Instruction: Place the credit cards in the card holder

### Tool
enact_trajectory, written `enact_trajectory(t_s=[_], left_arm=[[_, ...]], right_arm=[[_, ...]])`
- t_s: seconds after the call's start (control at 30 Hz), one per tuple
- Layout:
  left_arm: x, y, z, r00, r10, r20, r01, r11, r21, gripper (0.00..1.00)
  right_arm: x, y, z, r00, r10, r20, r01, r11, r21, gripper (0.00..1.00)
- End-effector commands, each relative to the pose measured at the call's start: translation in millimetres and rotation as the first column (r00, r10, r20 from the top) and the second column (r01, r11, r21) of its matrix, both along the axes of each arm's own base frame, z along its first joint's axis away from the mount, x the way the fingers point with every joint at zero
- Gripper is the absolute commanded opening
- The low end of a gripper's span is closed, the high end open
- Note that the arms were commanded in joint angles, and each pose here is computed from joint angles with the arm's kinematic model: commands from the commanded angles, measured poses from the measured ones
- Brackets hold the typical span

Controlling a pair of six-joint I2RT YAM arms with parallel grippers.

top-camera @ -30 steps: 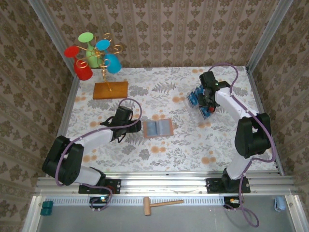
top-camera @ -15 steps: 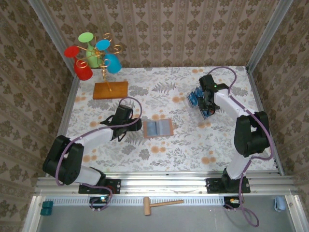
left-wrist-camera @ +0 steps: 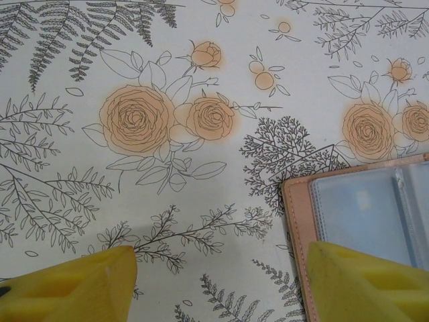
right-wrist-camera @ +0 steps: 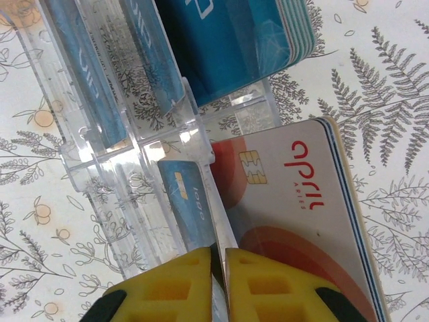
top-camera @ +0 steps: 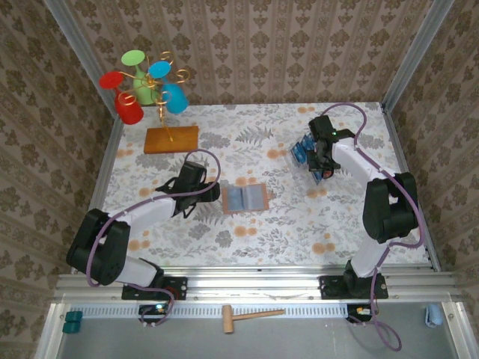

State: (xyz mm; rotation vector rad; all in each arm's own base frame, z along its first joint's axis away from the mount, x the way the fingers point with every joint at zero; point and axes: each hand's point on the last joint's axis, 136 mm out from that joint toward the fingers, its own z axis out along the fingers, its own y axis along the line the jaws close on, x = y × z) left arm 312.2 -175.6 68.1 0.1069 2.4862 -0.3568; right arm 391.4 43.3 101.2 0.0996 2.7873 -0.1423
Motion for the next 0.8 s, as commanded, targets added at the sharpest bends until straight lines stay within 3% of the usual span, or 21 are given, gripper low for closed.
enact_trajectory(t_s=[0.0, 0.17, 0.77], left_arm=[[2, -3, 5, 1.0, -0.014, 0.013, 0.014, 1.0, 0.014, 0.69], [1, -3, 5, 1.0, -0.014, 0.012, 0.014, 1.0, 0.015, 0.69], [0, 0, 6, 0.999, -0.031, 0.008, 0.031, 0.998, 0.049, 0.69]], right_arm=[[-4, 3, -4, 1.0, 0.016, -0.023, -0.015, 0.999, 0.05, 0.08], [-2, 8, -1, 1.0, 0.014, -0.018, -0.012, 0.994, 0.112, 0.0], [4, 34, 85, 0.987, 0.008, 0.161, -0.06, 0.944, 0.325, 0.0]])
